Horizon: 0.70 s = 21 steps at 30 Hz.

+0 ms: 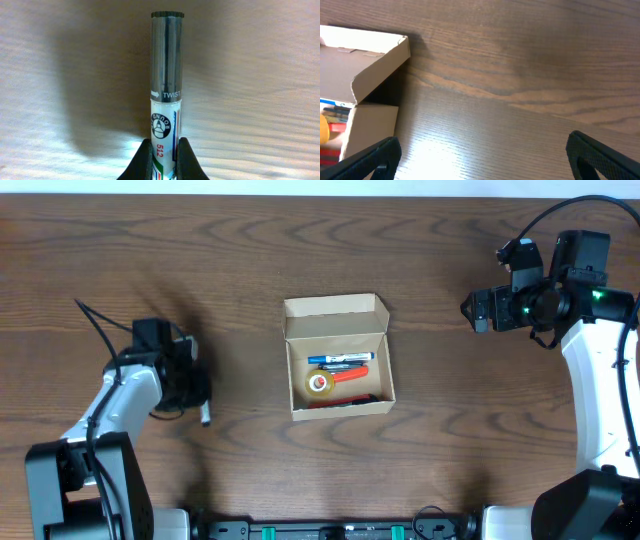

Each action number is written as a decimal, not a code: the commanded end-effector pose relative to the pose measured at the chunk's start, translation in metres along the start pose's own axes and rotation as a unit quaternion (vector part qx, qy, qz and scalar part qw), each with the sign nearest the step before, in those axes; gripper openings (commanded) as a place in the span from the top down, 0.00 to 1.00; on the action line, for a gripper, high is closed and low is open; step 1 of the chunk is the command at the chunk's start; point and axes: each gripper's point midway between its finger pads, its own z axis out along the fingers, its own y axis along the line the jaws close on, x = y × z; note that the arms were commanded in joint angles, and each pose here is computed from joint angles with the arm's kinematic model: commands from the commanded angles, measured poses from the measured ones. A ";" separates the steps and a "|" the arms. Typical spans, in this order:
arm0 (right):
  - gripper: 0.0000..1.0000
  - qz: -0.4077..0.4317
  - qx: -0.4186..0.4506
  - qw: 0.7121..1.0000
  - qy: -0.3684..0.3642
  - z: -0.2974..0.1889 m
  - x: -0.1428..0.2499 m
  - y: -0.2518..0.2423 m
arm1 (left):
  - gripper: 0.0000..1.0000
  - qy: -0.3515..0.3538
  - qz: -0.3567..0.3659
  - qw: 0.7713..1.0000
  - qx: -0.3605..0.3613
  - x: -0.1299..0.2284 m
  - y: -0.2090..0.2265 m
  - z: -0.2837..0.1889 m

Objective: Pack container
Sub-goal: 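Close left gripper on the black marker and lift it, then lower black marker into the box and open left gripper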

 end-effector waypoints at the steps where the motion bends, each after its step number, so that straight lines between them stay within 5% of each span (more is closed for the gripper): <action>1: 0.01 0.006 0.003 1.000 0.000 0.000 -0.001 -0.002 | 0.94 -0.076 0.071 0.990 0.097 -0.049 -0.064 -0.052; 6: 0.01 0.006 0.007 1.000 0.001 0.000 -0.001 -0.004 | 0.94 -0.124 0.298 0.940 0.114 -0.068 -0.149 -0.104; 13: 0.01 0.005 0.035 0.999 0.004 0.000 -0.001 -0.014 | 0.94 -0.145 0.635 0.750 0.111 -0.018 -0.251 -0.122; 17: 0.01 0.005 0.036 0.999 0.002 0.000 -0.002 -0.014 | 0.94 -0.133 0.732 0.658 0.118 0.018 -0.282 -0.112; 21: 0.01 0.005 0.037 0.999 0.001 0.000 -0.002 -0.015 | 0.94 -0.108 0.764 0.623 0.125 0.036 -0.293 -0.094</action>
